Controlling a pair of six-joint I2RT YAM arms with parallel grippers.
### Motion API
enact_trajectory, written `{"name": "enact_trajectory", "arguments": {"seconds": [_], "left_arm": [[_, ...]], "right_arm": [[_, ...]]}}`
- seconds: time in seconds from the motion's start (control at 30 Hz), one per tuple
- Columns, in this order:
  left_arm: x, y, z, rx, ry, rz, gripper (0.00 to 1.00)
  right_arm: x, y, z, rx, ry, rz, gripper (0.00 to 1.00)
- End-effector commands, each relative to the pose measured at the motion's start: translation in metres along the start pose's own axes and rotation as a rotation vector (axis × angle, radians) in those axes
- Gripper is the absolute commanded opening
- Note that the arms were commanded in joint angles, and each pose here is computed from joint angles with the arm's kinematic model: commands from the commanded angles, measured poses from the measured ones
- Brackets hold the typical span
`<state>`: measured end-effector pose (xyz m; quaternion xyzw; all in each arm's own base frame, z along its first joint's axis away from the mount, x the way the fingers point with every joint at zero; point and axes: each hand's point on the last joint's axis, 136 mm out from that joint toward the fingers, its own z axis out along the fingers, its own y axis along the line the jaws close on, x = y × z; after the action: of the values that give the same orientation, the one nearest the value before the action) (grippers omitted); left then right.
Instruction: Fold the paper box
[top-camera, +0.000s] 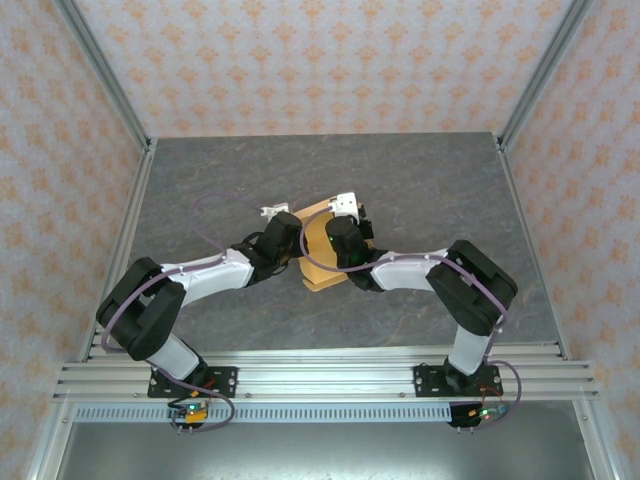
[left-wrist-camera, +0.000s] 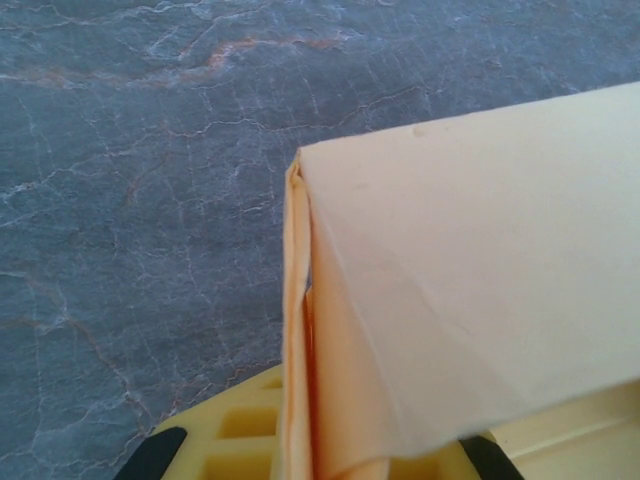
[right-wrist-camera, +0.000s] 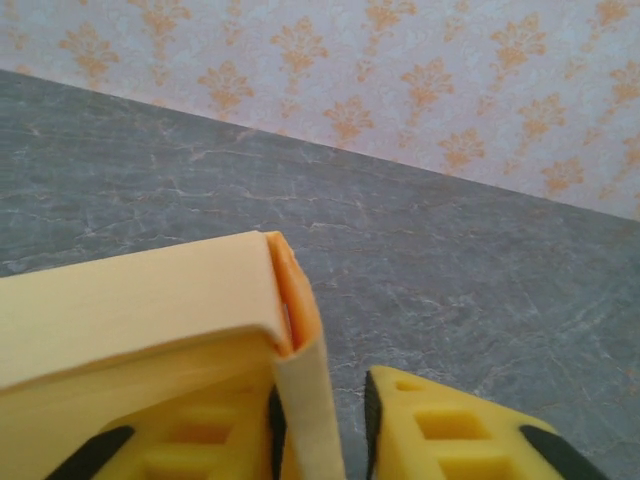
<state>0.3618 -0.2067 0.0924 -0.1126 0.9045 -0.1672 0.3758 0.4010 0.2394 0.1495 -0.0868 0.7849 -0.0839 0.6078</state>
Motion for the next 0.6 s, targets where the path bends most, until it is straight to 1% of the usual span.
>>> {"name": "enact_trajectory", "arguments": {"seconds": [0.0, 0.2, 0.3, 0.37, 0.43, 0.57], "left_arm": [[-0.013, -0.007, -0.004, -0.011, -0.026, -0.001, 0.00], [-0.017, -0.001, 0.004, -0.057, -0.022, -0.006, 0.00], [-0.021, 0.004, 0.003, -0.099, -0.028, -0.018, 0.00], [-0.023, 0.010, 0.002, -0.130, -0.039, -0.031, 0.00], [-0.026, 0.013, 0.001, -0.156, -0.041, -0.038, 0.00], [-0.029, 0.014, -0.002, -0.163, -0.047, -0.059, 0.00]], "right_arm": [[-0.014, 0.004, -0.008, -0.131, -0.031, 0.061, 0.34], [-0.028, 0.015, -0.040, -0.403, -0.057, 0.040, 0.50], [-0.030, 0.010, -0.057, -0.505, -0.037, 0.056, 0.56], [-0.029, 0.005, -0.067, -0.545, -0.012, 0.055, 0.58], [-0.032, -0.003, -0.079, -0.563, -0.014, 0.080, 0.61], [-0.048, -0.023, -0.096, -0.554, -0.034, 0.210, 0.64]]}}
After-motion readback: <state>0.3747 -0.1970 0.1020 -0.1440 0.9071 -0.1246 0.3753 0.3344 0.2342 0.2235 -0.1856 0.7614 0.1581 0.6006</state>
